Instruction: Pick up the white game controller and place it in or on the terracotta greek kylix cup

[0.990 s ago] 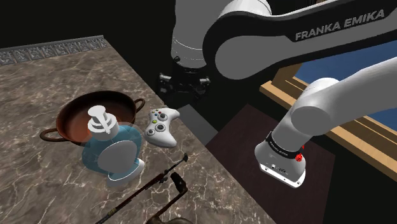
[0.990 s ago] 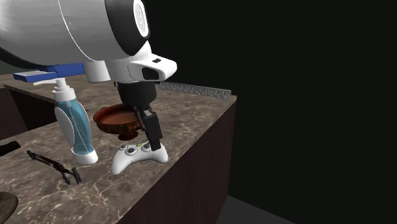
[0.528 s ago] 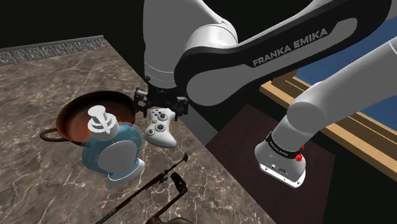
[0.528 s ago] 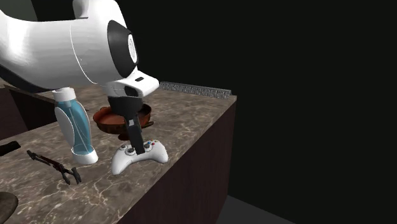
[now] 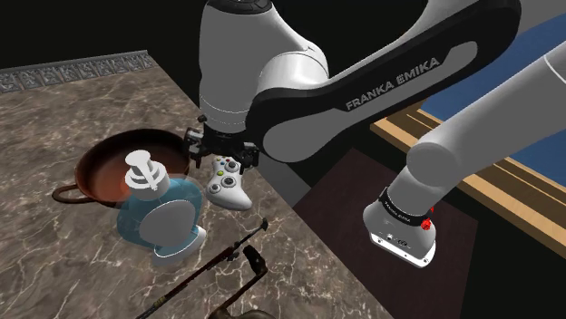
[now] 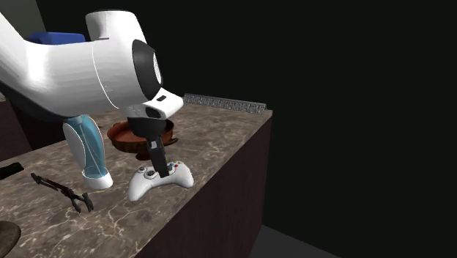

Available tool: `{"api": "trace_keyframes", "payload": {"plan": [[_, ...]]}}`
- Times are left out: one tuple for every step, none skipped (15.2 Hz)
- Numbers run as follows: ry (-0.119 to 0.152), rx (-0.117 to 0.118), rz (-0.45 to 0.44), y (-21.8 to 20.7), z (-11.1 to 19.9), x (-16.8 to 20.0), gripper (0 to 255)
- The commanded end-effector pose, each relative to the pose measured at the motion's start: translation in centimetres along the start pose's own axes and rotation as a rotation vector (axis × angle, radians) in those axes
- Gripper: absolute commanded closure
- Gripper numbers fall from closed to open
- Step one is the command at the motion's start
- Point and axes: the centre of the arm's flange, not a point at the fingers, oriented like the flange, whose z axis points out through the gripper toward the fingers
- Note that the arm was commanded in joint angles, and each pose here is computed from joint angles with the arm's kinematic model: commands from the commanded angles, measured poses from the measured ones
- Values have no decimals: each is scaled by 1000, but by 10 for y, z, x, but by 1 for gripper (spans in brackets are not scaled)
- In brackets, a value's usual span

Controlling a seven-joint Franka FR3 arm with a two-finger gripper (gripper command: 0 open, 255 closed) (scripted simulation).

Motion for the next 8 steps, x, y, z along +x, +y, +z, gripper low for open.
{"api": "trace_keyframes", "payload": {"plan": [[-30,-49,-1,11,17,-1,0],[-30,-49,-1,11,17,-1,0],[-30,-49,-1,11,17,-1,0],[-30,-49,-1,11,17,-1,0],[-30,-49,-1,11,17,-1,0],[-30,-49,-1,7,20,-1,255],[-31,-49,-1,7,21,0,255],[-32,-48,-1,6,23,7,255]]}}
